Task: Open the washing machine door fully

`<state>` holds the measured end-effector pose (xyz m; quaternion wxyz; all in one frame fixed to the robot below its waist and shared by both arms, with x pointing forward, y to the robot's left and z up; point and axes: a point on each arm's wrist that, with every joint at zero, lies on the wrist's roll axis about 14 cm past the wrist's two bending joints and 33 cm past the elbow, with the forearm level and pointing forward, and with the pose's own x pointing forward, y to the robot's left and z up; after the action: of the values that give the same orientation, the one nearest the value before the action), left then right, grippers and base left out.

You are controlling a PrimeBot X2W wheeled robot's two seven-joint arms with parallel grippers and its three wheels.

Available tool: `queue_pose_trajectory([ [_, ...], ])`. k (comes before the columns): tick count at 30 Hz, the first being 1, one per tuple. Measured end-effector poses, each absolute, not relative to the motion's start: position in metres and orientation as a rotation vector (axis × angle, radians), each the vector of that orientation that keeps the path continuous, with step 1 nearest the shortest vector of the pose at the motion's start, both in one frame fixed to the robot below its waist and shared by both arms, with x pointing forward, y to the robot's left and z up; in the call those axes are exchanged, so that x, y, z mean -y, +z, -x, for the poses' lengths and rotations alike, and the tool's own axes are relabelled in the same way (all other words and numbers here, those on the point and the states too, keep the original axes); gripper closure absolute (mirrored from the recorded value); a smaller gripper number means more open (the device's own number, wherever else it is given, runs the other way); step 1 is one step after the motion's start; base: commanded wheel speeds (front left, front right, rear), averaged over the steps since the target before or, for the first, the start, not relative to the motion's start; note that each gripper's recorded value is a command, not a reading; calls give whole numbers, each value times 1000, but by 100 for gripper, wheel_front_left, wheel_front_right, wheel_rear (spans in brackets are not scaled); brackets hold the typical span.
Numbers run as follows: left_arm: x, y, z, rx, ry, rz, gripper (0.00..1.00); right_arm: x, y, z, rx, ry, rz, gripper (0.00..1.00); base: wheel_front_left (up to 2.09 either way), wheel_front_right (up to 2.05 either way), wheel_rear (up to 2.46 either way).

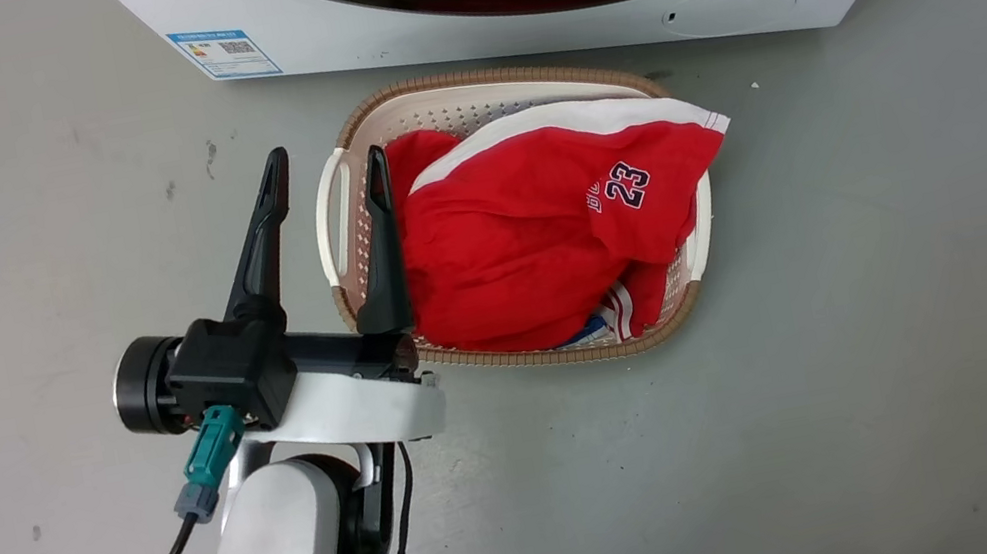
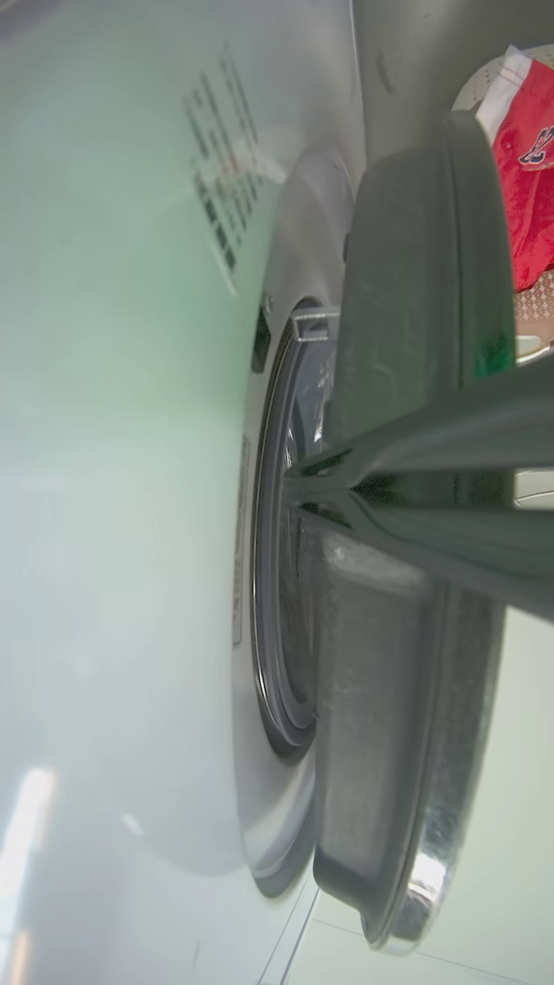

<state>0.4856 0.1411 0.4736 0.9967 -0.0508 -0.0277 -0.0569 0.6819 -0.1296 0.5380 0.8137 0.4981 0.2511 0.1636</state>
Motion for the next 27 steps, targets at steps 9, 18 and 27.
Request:
queue_pose_trajectory([
  [9, -139, 480, -483, 65, -120, 109, 0, 123, 537, -664, -612, 408, -1023, 100, 0, 0, 0],
  [18, -138, 493, -467, 76, -114, 121, 0, 110, 540, -621, -688, 477, -1000, 100, 0, 0, 0],
  [27, -146, 502, -434, 73, -94, 121, 0, 85, 553, -569, -729, 566, -990, 100, 0, 0, 0],
])
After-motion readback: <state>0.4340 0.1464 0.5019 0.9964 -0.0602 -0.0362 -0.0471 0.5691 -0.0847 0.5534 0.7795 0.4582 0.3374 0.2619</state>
